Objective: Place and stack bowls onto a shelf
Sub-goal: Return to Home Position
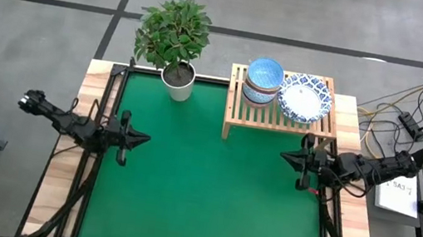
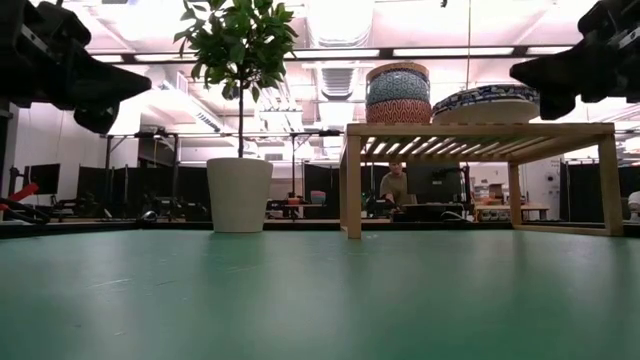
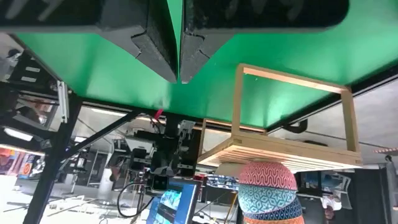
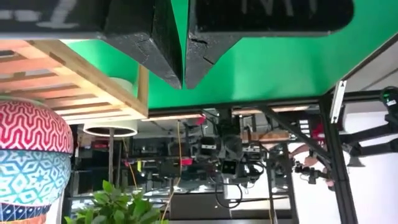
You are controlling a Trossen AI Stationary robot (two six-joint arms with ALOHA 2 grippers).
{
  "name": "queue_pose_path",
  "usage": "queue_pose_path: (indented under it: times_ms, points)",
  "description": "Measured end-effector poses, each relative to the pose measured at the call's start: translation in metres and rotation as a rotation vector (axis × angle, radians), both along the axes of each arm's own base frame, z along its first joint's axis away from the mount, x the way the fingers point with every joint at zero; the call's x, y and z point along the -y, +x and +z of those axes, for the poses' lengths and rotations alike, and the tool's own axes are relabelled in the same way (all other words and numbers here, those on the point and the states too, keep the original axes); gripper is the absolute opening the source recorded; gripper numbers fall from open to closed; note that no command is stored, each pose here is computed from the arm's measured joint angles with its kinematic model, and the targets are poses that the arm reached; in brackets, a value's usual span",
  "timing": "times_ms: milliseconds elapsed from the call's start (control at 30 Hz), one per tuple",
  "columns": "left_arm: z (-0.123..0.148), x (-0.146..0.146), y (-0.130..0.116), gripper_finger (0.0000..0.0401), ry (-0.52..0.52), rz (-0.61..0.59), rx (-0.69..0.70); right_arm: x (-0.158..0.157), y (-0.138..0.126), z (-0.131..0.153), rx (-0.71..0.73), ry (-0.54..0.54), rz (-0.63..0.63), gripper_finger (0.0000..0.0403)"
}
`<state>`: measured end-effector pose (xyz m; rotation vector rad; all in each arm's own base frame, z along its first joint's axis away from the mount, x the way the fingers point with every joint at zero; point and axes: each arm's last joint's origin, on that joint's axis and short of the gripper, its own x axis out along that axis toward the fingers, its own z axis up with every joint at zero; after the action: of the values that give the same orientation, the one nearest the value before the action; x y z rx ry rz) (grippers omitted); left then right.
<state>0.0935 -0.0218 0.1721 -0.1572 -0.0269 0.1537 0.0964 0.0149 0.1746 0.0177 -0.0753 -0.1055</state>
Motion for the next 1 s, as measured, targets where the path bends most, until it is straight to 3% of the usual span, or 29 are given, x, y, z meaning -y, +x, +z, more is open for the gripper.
queue_pose_path:
  times_ms: [233,400,1000]
  points:
    - [-0.0004,-0.0037,-0.0006,0.0000,0.056,0.135,-0.017,0.0000,0.0003,-0.0037,-0.037,-0.013,-0.004,0.0009]
    - [-0.0006,-0.0036,-0.0005,0.0000,0.124,0.134,-0.034,-0.0001,0.0008,-0.0045,-0.052,-0.064,-0.006,0.0009]
    - [-0.0011,-0.0034,0.0001,0.0000,0.127,0.133,-0.040,-0.0001,0.0009,-0.0049,-0.052,-0.033,-0.004,0.0009]
